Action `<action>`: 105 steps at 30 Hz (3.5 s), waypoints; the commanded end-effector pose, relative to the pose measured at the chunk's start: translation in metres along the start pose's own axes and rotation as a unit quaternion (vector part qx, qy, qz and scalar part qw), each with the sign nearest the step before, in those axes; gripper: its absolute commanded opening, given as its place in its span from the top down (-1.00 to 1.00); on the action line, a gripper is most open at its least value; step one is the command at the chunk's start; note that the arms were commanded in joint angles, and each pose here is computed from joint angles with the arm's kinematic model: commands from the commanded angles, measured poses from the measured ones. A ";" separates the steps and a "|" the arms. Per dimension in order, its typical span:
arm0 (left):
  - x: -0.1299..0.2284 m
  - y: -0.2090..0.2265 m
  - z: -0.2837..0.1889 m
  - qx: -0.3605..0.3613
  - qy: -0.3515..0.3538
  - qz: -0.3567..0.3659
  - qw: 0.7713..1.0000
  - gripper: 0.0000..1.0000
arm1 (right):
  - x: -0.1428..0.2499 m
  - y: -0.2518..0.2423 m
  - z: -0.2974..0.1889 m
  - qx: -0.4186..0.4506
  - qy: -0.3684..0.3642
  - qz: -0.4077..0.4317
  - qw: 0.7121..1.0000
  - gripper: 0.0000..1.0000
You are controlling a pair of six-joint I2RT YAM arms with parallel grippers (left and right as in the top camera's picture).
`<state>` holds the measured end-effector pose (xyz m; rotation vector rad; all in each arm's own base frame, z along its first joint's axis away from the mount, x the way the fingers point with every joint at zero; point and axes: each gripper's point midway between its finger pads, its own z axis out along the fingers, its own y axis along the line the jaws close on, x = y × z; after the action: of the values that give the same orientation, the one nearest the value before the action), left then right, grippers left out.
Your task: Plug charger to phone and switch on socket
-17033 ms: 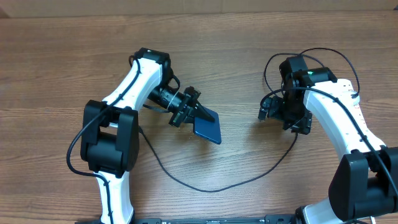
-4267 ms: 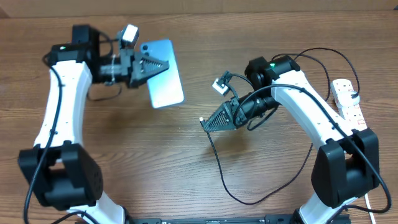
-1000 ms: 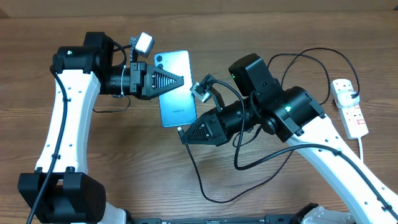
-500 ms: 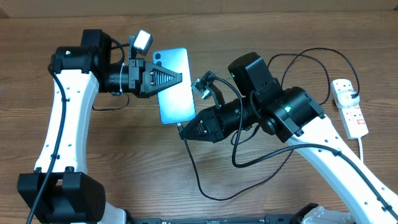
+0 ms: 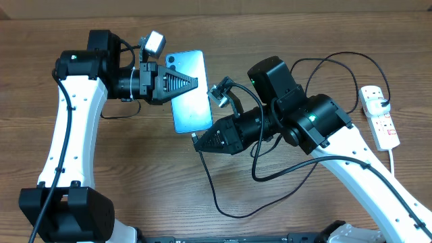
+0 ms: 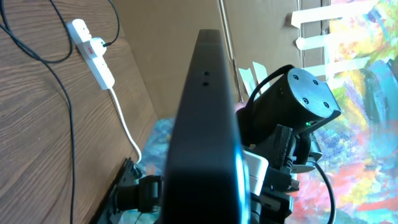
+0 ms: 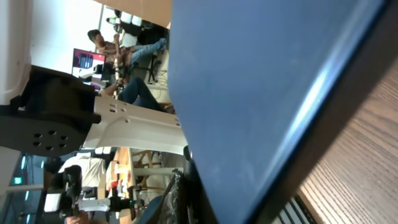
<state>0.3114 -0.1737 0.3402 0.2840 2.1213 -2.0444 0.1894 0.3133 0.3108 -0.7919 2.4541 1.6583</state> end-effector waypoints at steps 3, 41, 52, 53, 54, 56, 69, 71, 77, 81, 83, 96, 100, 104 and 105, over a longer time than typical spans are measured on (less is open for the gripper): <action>-0.001 -0.014 0.001 0.023 -0.001 0.003 1.000 0.92 | 0.002 0.006 -0.001 -0.012 0.002 -0.007 1.000 0.92; -0.001 -0.014 0.001 0.024 -0.001 0.004 1.000 0.91 | -0.032 0.000 -0.013 0.000 -0.063 0.023 0.998 0.92; -0.001 -0.014 0.001 0.024 -0.001 -0.005 1.000 0.91 | -0.048 -0.019 -0.011 0.067 -0.108 0.035 0.991 0.92; -0.001 -0.014 0.001 0.024 -0.001 -0.005 1.000 0.92 | -0.049 -0.019 -0.010 0.072 -0.113 0.033 0.990 0.92; -0.001 -0.014 0.001 0.024 0.000 -0.005 1.000 0.91 | -0.050 -0.019 -0.009 0.076 -0.115 0.030 0.990 0.92; -0.001 -0.014 0.001 0.024 0.000 -0.006 1.000 0.91 | -0.052 -0.021 -0.007 0.087 -0.123 0.031 0.988 0.92; -0.001 -0.014 0.001 0.023 0.000 -0.013 1.000 0.92 | -0.065 -0.020 -0.009 0.096 -0.153 0.026 0.983 0.92; -0.001 -0.014 0.001 0.023 0.000 -0.013 1.000 0.92 | -0.066 -0.021 -0.010 0.096 -0.155 0.027 0.983 0.92; -0.001 -0.014 0.001 0.024 -0.001 -0.013 1.000 0.91 | -0.070 -0.022 -0.018 0.086 -0.162 0.044 0.982 0.93; -0.002 -0.014 0.000 0.023 -0.002 -0.022 0.999 0.92 | -0.073 -0.023 -0.028 0.070 -0.162 0.050 0.983 0.92; -0.002 -0.014 -0.001 0.023 -0.003 -0.031 0.999 0.92 | -0.074 -0.024 -0.032 0.067 -0.164 0.052 0.983 0.92; -0.004 -0.013 -0.004 0.022 -0.008 -0.034 0.999 0.91 | -0.073 -0.027 -0.033 0.068 -0.162 0.058 0.983 0.93; -0.008 -0.012 -0.012 0.019 -0.020 -0.030 0.999 0.92 | -0.068 -0.029 -0.032 0.074 -0.154 0.057 0.984 0.93; -0.018 -0.008 -0.023 0.009 -0.036 0.001 0.999 0.92 | -0.056 -0.036 -0.030 0.087 -0.130 0.040 0.987 0.93; -0.021 -0.005 -0.026 -0.001 -0.041 0.001 0.999 0.92 | -0.052 -0.038 -0.029 0.092 -0.122 0.037 0.988 0.92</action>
<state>0.3323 -0.1528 0.3376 0.1912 2.1098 -2.0189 0.2362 0.3075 0.3177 -0.4586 2.4614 1.5766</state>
